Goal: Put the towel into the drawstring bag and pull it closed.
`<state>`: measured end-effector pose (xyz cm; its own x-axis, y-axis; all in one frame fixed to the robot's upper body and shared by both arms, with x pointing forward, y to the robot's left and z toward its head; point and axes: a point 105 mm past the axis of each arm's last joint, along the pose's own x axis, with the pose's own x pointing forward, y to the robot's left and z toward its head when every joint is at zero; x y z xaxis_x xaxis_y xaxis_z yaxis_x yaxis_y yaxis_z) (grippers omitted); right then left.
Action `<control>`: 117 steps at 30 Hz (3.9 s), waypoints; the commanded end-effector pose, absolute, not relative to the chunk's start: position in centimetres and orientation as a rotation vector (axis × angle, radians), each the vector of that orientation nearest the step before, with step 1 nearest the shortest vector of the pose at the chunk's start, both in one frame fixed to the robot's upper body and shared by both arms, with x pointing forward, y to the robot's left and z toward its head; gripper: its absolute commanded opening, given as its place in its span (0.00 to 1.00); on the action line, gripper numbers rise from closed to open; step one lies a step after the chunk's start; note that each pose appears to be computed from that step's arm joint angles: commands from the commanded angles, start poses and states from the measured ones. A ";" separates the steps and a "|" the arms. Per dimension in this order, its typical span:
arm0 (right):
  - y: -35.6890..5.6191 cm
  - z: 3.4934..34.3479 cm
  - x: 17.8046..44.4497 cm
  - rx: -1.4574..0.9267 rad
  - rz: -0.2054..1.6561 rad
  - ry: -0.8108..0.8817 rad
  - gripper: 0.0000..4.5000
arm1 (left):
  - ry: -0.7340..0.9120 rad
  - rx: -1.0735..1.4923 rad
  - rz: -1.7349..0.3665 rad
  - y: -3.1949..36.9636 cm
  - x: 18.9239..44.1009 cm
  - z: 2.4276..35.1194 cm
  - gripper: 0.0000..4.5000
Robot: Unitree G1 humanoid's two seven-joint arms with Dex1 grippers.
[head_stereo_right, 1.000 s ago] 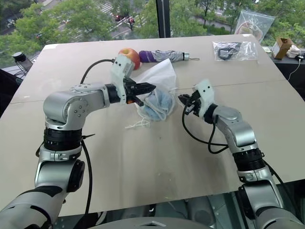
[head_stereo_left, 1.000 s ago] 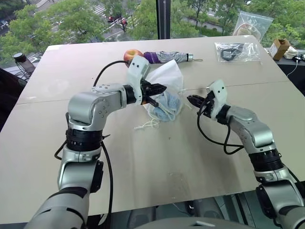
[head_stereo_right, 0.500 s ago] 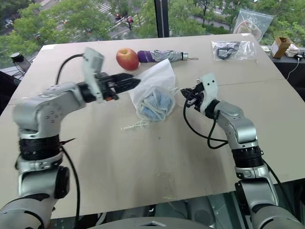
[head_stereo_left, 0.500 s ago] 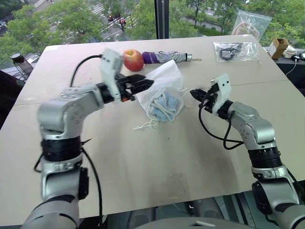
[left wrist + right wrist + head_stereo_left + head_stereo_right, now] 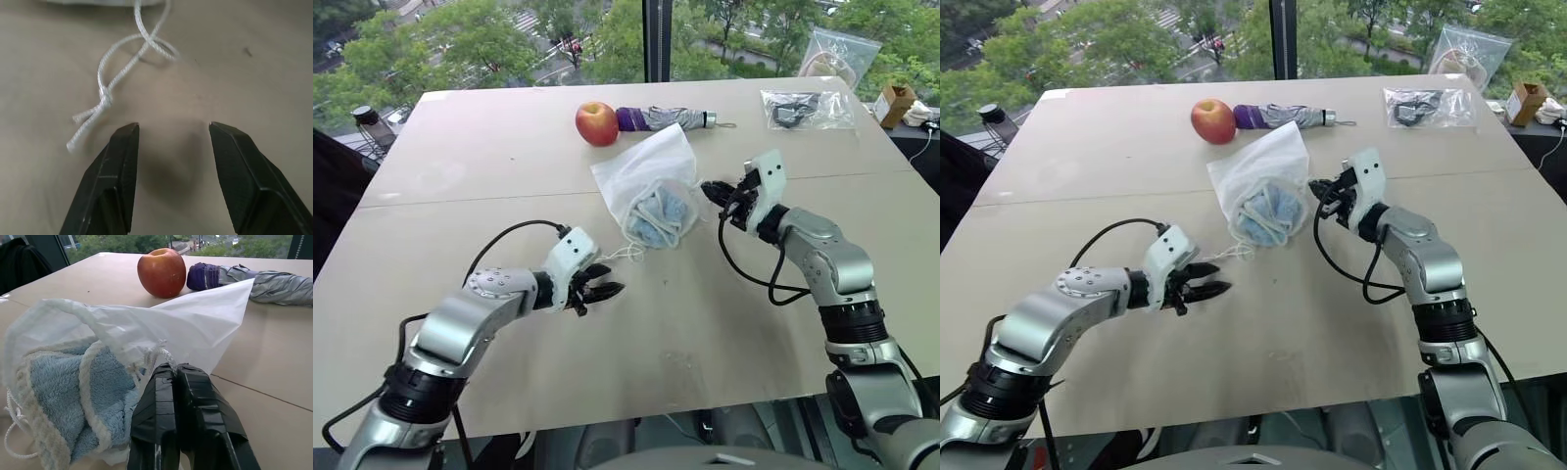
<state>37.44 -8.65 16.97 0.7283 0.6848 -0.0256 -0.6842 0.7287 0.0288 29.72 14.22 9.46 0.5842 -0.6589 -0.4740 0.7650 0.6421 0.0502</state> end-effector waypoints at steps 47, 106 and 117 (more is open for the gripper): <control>-12.8 36.7 37.3 0.453 0.671 -0.606 0.00 | -0.446 -0.087 -0.465 19.0 35.9 34.1 0.03; -8.8 35.2 33.2 0.377 0.901 -0.494 0.00 | -0.075 0.230 -0.705 7.1 45.9 18.8 0.36; -9.1 34.8 33.4 0.373 0.884 -0.491 0.00 | -0.070 0.226 -0.633 6.8 46.6 19.1 0.01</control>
